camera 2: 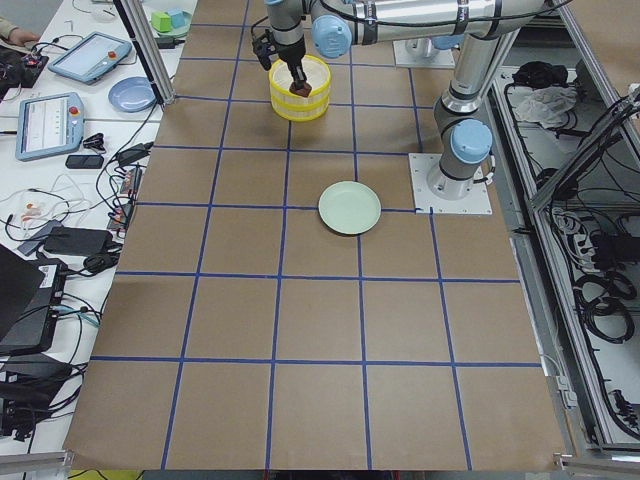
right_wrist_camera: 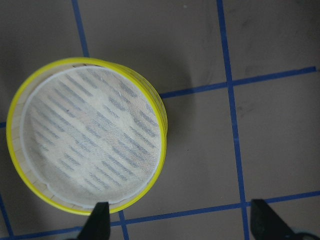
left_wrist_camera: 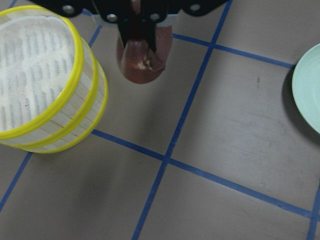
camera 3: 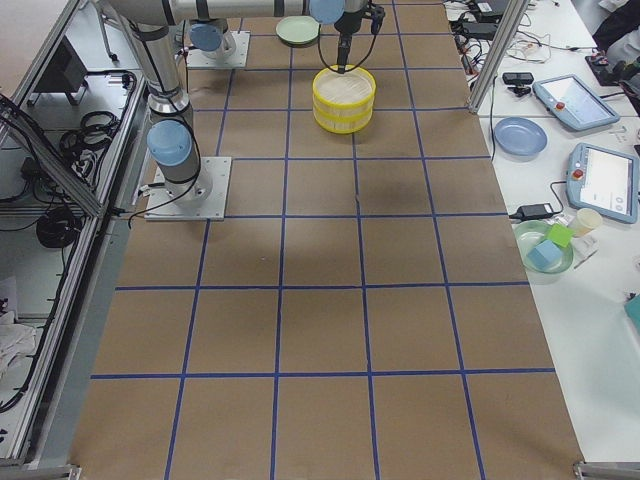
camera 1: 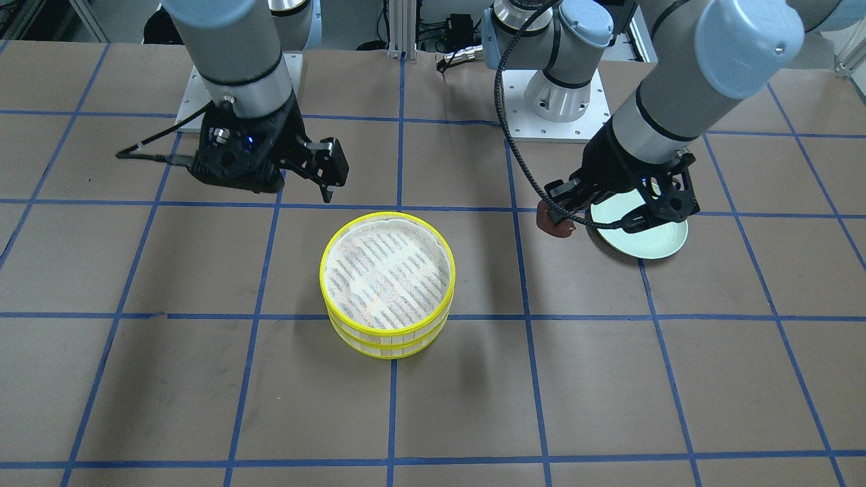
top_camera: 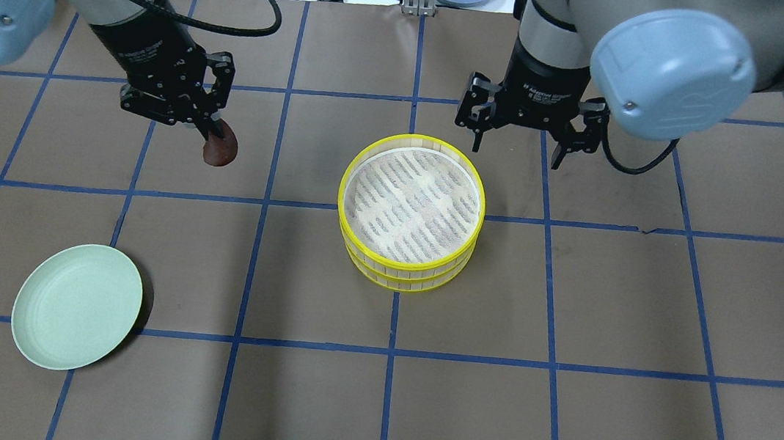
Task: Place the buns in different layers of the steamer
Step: 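Raise the right gripper off the rim while left carries brown bun over, then lower the brown bun onto the top tier and open the left gripper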
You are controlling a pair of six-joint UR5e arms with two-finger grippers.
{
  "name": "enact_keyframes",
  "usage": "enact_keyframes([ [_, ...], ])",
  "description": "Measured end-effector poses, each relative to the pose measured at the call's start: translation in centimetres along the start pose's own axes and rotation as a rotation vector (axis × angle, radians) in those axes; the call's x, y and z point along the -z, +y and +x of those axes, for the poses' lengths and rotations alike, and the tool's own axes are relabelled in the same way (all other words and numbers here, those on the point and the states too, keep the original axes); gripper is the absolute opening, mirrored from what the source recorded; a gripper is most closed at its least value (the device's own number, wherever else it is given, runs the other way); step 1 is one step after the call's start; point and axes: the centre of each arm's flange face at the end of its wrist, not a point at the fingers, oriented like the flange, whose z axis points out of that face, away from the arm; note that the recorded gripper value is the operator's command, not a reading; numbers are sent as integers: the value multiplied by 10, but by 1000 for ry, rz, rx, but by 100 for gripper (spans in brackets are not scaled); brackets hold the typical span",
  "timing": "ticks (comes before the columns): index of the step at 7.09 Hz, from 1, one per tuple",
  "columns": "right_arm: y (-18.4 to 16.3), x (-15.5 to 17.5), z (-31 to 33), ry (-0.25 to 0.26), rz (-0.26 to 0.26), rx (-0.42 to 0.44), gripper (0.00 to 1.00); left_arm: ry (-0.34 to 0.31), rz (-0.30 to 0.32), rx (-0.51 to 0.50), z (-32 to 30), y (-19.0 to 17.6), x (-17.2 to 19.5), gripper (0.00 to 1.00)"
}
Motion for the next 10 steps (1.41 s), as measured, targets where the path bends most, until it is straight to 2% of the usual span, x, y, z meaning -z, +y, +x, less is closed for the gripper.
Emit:
enact_keyframes([
  [1, 2, 29, 7, -19, 51, 21, 100, 65, 30, -16, 26, 1, -9, 0],
  [3, 1, 53, 18, -41, 93, 27, 100, 160, 49, -30, 81, 14, -35, 0],
  [4, 0, 56, 21, -43, 100, 25, 100, 194, 50, -24, 108, 24, -53, 10],
  [5, -1, 58, 25, -42, 103, 19, 100, 207, 42, -29, 129, 33, -77, 58],
  [6, -3, 59, 27, -40, 106, 14, 100, 206, 31, -44, 146, 45, -102, 100],
  [8, -3, 58, 30, -31, 104, 12, 100, 209, 14, 41, 161, 60, -122, 100],
  [10, -3, 58, 30, -27, 103, 13, 100, 210, 14, 61, 163, 63, -121, 100],
])
